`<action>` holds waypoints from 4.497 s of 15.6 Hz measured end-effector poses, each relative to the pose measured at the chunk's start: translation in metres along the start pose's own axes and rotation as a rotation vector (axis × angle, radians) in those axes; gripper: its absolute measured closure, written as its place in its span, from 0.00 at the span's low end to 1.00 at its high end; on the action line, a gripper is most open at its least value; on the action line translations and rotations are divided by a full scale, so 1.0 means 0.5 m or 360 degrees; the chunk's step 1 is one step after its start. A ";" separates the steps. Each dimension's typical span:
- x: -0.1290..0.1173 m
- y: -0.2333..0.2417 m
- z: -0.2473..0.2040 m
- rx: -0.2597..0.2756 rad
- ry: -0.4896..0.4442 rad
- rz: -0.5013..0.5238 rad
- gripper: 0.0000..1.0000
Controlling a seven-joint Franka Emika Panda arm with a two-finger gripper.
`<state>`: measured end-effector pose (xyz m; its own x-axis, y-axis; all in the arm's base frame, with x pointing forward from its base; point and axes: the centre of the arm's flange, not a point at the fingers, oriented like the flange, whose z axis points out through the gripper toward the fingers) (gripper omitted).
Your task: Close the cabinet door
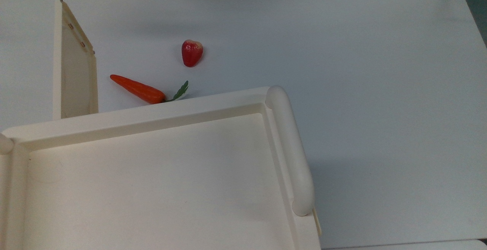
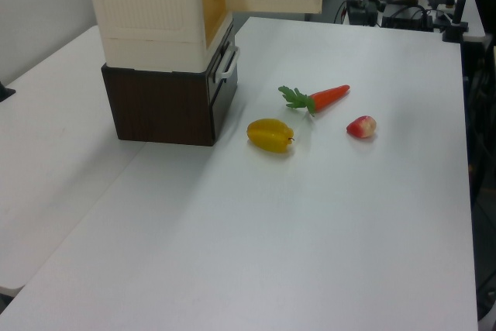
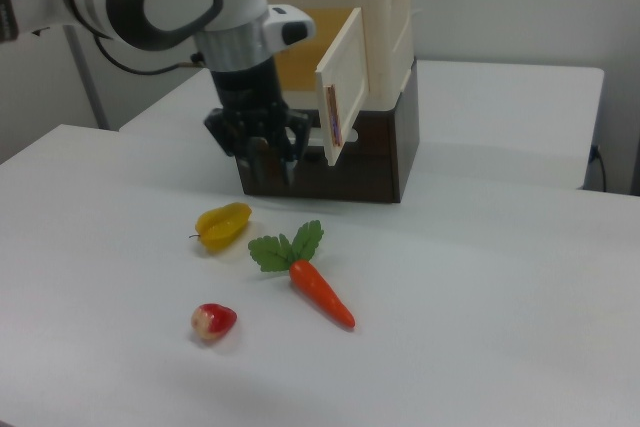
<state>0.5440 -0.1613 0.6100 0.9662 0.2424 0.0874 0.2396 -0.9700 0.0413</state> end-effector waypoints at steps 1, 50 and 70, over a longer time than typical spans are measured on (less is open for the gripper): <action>-0.001 0.017 -0.003 -0.0026 0.0037 -0.0060 0.67; 0.439 -0.316 0.185 -0.0116 0.1218 -0.0180 0.99; 0.466 -0.347 0.230 -0.0064 0.1345 0.0089 0.99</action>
<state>0.7383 0.0610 0.5088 0.5772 0.1425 0.8041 0.1747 -0.9834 0.0488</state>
